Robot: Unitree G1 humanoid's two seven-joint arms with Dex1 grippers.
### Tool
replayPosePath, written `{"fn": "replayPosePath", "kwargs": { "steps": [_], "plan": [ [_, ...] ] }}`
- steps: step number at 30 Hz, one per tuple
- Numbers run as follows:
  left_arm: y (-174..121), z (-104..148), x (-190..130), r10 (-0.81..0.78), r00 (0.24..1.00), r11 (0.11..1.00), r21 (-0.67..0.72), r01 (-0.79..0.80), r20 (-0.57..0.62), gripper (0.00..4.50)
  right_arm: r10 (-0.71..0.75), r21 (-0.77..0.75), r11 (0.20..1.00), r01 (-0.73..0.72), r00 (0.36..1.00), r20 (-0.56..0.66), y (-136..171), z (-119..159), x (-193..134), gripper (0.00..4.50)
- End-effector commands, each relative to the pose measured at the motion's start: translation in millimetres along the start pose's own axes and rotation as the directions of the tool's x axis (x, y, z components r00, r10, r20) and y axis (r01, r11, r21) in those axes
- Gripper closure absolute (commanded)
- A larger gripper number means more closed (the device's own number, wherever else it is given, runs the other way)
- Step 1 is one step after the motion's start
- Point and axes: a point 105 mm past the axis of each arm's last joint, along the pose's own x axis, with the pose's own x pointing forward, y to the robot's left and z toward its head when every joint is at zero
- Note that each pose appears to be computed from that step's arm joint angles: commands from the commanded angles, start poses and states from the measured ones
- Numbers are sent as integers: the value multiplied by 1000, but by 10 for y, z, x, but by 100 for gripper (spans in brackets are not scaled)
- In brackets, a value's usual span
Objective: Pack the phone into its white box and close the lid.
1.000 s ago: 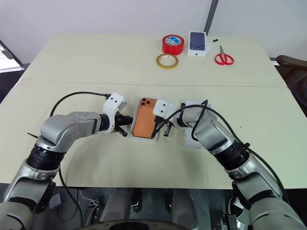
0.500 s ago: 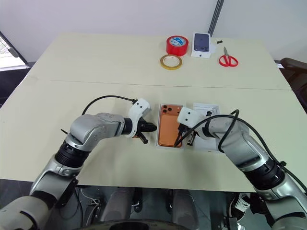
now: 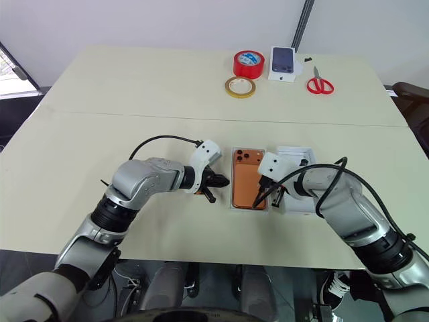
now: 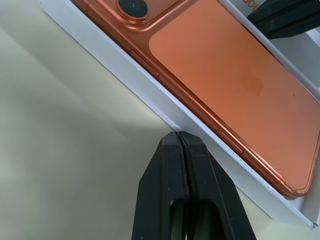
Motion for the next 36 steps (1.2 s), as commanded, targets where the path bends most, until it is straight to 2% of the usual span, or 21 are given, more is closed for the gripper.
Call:
{"fn": "replayPosePath", "kwargs": {
  "steps": [1, 9, 16, 22, 26, 29, 31, 36],
  "plan": [
    [-295, 182, 104, -126, 991, 991, 59, 124, 40, 446, 44, -25, 999, -43, 998, 35, 102, 77, -40, 450],
    [-332, 178, 115, -142, 989, 988, 68, 140, 32, 446, 24, -14, 1000, -24, 1000, 11, 51, -6, -74, 450],
    [-144, 177, -17, -83, 995, 995, 54, 80, 53, 446, -15, 8, 1000, 15, 1000, -3, -86, -82, -159, 450],
    [204, 252, -493, 32, 983, 998, 48, -41, 181, 446, -43, 45, 998, 41, 999, 27, -253, -96, -466, 450],
    [234, 297, -817, 45, 944, 980, 171, -106, 327, 446, -56, 198, 979, 44, 997, 58, -376, -35, -634, 450],
    [168, 154, -944, -1, 942, 965, 248, -87, 335, 450, -28, 325, 946, 9, 998, 55, -382, -15, -684, 367],
    [112, 69, -997, -41, 941, 955, 290, -61, 335, 450, -9, 385, 923, -8, 999, 43, -360, -16, -687, 267],
    [0, -110, -1047, -109, 947, 908, 419, -30, 303, 450, -38, 588, 808, 46, 999, -25, -410, -55, -593, 10]
  ]
}}
